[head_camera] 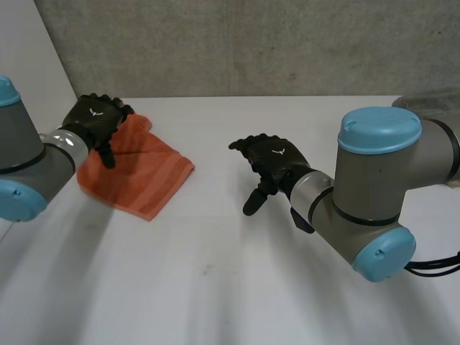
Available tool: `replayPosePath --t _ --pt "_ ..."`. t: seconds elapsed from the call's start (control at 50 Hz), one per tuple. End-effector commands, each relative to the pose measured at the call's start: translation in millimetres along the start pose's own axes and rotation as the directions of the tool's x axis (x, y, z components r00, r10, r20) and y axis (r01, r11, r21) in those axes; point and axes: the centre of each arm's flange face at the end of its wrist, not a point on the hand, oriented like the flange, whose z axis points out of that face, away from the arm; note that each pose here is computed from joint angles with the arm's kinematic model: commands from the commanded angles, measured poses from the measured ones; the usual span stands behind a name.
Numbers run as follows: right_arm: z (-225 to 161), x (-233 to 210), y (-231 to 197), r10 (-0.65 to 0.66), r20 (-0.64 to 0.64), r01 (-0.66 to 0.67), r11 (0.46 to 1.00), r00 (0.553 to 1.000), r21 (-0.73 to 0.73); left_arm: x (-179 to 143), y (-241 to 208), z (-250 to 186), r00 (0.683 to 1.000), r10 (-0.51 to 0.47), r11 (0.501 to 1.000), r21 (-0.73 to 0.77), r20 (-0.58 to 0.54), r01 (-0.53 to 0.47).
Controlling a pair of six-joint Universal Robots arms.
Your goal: Fold the laundry.
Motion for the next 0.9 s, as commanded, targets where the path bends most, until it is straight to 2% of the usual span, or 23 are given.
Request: replayPosePath --t 0.02,0.08,0.22,0.36,0.6,0.66,0.72,0.78,0.84,0.9 --pt "-2 -1 9 -0.026 0.004 0.026 0.999 1.000 -0.025 -24 53 52 0.994 0.105 0.991 -0.075 -0.035 -0.108" --pt "-2 1 11 -0.045 0.001 0.045 0.999 0.999 -0.026 -34 77 75 0.992 0.126 0.989 -0.071 -0.013 -0.127" --pt "-1 4 13 -0.088 -0.008 0.088 0.996 0.996 -0.014 -33 112 109 0.991 0.131 0.991 0.005 -0.004 -0.131" --pt "0 7 14 -0.087 -0.012 0.087 0.996 0.996 -0.014 -31 136 127 0.986 0.159 0.985 0.054 0.048 -0.162" --pt "-1 6 16 -0.090 -0.009 0.090 0.996 0.996 -0.017 -25 138 137 0.984 0.162 0.976 0.136 0.079 -0.171" --pt "-1 7 17 -0.091 -0.011 0.090 0.996 0.996 -0.020 -30 137 141 0.976 0.165 0.971 0.147 0.144 -0.186" --pt "-1 10 15 -0.090 -0.018 0.090 0.996 0.996 -0.016 -40 117 142 0.958 0.153 0.964 0.176 0.242 -0.198" --pt "0 12 14 -0.088 -0.024 0.088 0.996 0.996 -0.015 -43 83 134 0.956 0.115 0.965 0.197 0.270 -0.172" --pt "0 15 13 -0.089 -0.030 0.089 0.996 0.996 -0.010 -43 33 114 0.969 0.020 0.961 0.263 0.248 -0.088" --pt "1 17 13 -0.091 -0.036 0.091 0.996 0.995 -0.009 -33 -18 86 0.981 -0.087 0.937 0.350 0.172 0.022"
